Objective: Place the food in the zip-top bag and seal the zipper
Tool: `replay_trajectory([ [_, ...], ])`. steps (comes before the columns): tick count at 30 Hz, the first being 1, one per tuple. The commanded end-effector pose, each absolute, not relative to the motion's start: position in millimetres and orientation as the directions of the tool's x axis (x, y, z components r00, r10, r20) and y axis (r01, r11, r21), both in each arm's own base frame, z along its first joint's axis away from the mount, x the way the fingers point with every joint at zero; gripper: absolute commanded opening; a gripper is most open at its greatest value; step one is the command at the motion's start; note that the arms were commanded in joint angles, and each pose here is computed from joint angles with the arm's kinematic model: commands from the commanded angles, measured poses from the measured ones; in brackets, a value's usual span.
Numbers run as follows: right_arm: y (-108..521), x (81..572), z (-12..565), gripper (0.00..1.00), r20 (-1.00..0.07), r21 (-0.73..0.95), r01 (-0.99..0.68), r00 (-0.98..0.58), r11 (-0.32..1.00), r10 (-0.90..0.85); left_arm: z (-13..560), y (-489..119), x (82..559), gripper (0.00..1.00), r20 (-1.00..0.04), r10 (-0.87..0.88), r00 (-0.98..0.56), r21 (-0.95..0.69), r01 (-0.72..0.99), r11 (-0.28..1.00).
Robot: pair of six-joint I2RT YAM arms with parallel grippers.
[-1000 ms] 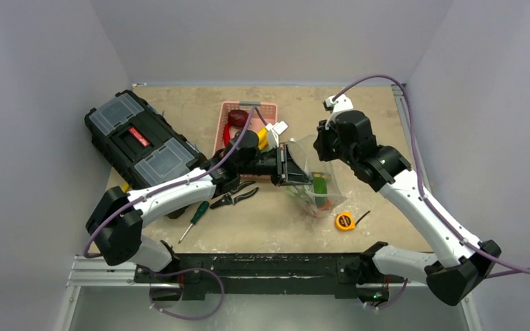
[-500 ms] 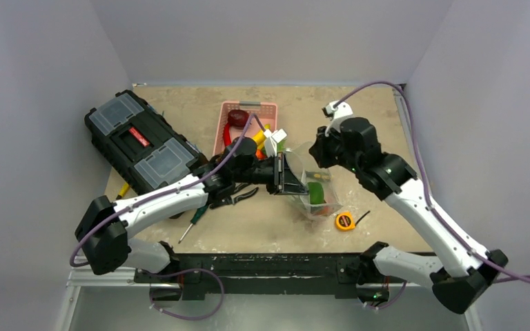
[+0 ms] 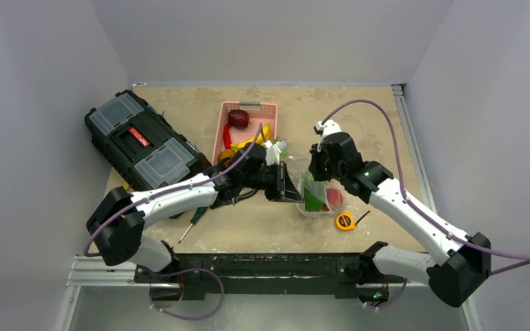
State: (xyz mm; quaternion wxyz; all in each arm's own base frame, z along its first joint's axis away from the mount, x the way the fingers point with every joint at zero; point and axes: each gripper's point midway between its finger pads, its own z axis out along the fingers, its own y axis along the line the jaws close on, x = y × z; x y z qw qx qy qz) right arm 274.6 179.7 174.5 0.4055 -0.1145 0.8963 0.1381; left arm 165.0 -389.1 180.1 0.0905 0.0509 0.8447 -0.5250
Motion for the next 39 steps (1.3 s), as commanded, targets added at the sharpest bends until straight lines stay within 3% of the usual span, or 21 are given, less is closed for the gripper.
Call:
replay_trajectory([
  [1,168.2,277.1,271.5,0.0,-0.887,0.183,-0.307,-0.461,0.934,0.022,284.3,-400.5,161.1,0.0,-0.391,-0.009,-0.921,-0.895,0.377,0.238],
  [7,166.1,264.0,300.5,0.0,-0.903,0.226,-0.335,-0.424,0.915,0.068,268.9,-395.7,163.2,0.0,-0.368,-0.025,-0.93,-0.895,0.346,0.281],
  [13,171.4,279.4,214.7,0.0,-0.851,0.188,-0.28,-0.525,0.941,0.014,203.6,-398.0,166.7,0.0,-0.269,-0.009,-0.963,-0.896,0.247,0.368],
  [16,171.0,281.7,195.4,0.0,-0.821,0.164,-0.261,-0.57,0.951,-0.015,201.8,-398.9,169.6,0.0,-0.262,-0.01,-0.965,-0.9,0.241,0.363],
  [26,169.0,262.5,286.9,0.0,-0.897,0.241,-0.341,-0.435,0.909,0.074,300.7,-387.3,163.6,0.0,-0.419,-0.064,-0.906,-0.888,0.394,0.237],
  [37,165.1,265.7,253.9,0.0,-0.88,0.224,-0.303,-0.471,0.926,0.058,228.8,-379.3,171.1,0.0,-0.348,-0.048,-0.936,-0.875,0.307,0.375],
  [39,161.3,263.9,262.0,0.0,-0.891,0.224,-0.3,-0.448,0.927,0.07,231.2,-377.0,173.6,0.06,-0.367,-0.049,-0.929,-0.869,0.324,0.375],
])
